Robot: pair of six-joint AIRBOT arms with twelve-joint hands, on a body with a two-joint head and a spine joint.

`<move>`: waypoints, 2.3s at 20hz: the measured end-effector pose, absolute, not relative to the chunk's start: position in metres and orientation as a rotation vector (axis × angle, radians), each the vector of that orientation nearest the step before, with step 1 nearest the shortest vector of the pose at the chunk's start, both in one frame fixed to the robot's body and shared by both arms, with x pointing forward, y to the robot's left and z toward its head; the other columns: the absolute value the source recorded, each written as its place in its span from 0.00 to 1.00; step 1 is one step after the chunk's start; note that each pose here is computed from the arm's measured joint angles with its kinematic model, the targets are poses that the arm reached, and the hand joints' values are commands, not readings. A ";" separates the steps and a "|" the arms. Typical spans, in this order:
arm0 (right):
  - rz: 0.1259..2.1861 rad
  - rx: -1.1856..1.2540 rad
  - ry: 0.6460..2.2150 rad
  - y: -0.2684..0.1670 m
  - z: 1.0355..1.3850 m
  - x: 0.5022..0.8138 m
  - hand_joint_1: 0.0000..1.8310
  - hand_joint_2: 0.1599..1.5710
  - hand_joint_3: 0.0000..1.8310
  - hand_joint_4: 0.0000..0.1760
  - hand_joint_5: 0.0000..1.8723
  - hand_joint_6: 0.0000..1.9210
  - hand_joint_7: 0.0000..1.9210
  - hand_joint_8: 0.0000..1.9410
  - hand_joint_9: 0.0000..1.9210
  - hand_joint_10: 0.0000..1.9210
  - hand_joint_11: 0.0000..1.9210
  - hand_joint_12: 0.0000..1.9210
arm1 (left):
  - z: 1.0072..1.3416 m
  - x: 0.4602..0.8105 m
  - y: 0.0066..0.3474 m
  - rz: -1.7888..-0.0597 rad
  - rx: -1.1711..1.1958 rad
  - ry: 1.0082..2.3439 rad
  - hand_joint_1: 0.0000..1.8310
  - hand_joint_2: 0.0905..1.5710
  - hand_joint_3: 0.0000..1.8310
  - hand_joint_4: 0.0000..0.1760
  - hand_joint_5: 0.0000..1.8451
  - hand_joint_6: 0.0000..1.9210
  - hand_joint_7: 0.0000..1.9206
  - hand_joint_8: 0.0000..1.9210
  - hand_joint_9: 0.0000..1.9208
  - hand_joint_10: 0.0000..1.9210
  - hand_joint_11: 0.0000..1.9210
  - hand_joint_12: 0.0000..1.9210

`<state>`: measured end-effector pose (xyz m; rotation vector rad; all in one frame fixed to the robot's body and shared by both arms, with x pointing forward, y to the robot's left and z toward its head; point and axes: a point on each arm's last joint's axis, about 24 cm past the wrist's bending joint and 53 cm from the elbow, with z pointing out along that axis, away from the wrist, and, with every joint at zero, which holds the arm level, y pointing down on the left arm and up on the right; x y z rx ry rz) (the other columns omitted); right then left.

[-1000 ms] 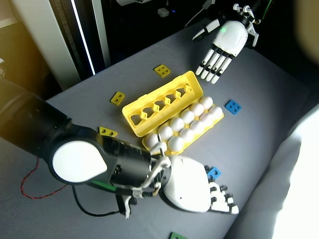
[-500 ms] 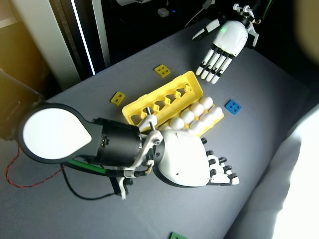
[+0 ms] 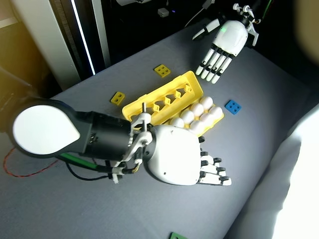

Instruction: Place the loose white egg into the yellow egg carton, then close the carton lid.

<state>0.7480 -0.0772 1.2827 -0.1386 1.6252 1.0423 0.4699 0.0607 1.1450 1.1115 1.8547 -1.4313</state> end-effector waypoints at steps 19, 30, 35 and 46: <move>0.837 -0.364 1.674 -0.084 1.238 0.750 0.56 0.66 0.00 1.00 0.55 0.47 0.16 0.00 0.09 0.00 0.00 0.00 | 1.145 0.470 0.060 -1.428 1.114 1.853 0.00 0.67 0.00 0.00 0.08 0.00 0.06 0.00 0.05 0.00 0.00 0.13; 0.796 -0.546 1.585 -0.057 1.252 0.742 0.56 0.66 0.00 1.00 0.55 0.47 0.16 0.00 0.09 0.00 0.00 0.00 | 1.145 0.471 0.060 -1.428 1.114 1.853 0.00 0.68 0.00 0.00 0.06 0.00 0.05 0.00 0.04 0.00 0.00 0.10; 0.799 -0.542 1.577 -0.052 1.256 0.745 0.55 0.67 0.00 1.00 0.52 0.51 0.17 0.00 0.09 0.00 0.00 0.00 | 1.146 0.471 0.060 -1.427 1.117 1.849 0.00 0.68 0.00 0.00 0.06 0.00 0.04 0.00 0.03 0.00 0.00 0.08; 0.805 -0.548 1.578 -0.046 1.255 0.744 0.56 0.66 0.00 1.00 0.54 0.48 0.18 0.00 0.12 0.00 0.02 0.01 | 1.146 0.471 0.059 -1.429 1.114 1.848 0.00 0.68 0.00 0.00 0.07 0.00 0.05 0.00 0.04 0.00 0.00 0.10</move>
